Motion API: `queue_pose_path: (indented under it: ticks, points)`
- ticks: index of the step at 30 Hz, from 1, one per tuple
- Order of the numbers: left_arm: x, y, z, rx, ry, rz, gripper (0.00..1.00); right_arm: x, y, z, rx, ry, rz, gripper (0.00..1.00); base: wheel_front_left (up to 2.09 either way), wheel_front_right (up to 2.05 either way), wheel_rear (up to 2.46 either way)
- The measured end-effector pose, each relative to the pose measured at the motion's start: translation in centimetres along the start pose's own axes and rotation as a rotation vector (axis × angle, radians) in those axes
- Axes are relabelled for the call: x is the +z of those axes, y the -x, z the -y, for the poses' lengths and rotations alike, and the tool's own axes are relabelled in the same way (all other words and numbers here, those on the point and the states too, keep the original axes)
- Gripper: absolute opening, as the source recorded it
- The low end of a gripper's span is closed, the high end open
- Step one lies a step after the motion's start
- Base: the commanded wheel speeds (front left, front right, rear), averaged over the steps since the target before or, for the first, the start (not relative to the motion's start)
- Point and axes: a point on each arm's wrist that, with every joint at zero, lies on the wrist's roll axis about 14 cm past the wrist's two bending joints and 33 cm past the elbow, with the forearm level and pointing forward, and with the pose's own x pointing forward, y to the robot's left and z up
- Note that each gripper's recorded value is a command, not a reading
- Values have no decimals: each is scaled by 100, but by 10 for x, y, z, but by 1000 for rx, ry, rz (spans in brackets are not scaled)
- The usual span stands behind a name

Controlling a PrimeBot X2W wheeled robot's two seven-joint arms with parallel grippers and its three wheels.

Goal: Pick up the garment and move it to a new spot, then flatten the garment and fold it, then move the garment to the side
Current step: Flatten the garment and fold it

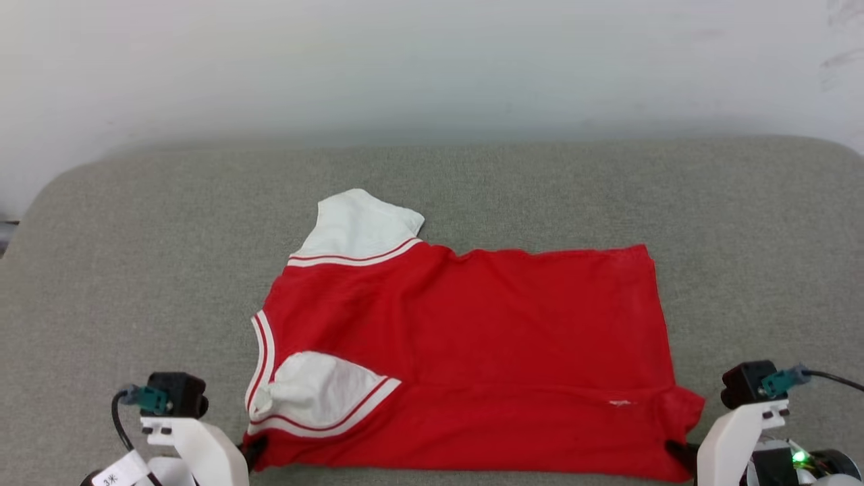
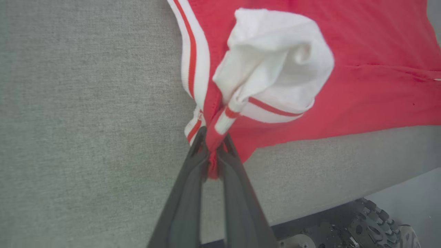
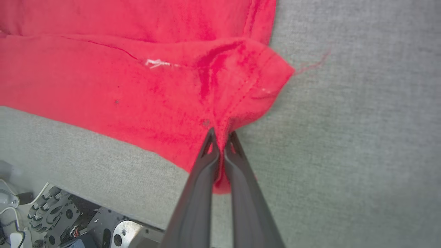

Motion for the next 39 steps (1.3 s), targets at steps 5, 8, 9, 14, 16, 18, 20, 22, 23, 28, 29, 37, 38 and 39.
queue_pose_path:
  ticks: [5,8,9,14,16,18,20,22,23,28,29,37,38,39]
  points:
    - [-16,23,1,16,10,1,0,-14,21,-1,0,-12,16,0,0,0,0]
    - [-25,32,0,27,23,-4,0,-21,31,-2,-2,-19,27,0,0,0,0]
    - [-28,34,0,27,30,-10,0,-23,33,-2,-4,-23,29,0,0,0,0]
    - [-60,33,-3,42,88,-86,0,-42,35,-3,-13,-65,9,0,0,0,0]
    - [-65,29,-3,43,99,-87,0,-46,33,-4,-17,-83,16,0,0,0,0]
    - [-69,24,-1,35,115,-90,0,-49,30,-4,-18,-98,19,47,0,0,0]
    - [-72,20,-3,44,127,-92,96,-48,28,-6,-15,-108,36,100,0,0,0]
    - [-72,15,-3,40,137,-89,100,-40,27,-7,-15,-113,91,100,0,0,0]
    - [-72,14,-2,38,137,-86,100,-36,28,-8,-15,-111,121,100,0,0,0]
    - [-41,9,-6,42,100,31,100,13,42,-5,-48,-80,387,100,0,0,0]
    - [-31,9,-7,46,89,68,100,23,47,-4,-58,-69,446,100,0,0,0]
    - [40,9,-4,63,-36,323,100,83,87,-2,-125,8,778,100,0,0,0]
    - [51,8,-2,65,-51,359,100,89,91,-3,-130,18,808,100,0,0,0]
    - [62,7,1,64,-61,395,100,95,95,-3,-135,26,830,100,0,0,0]
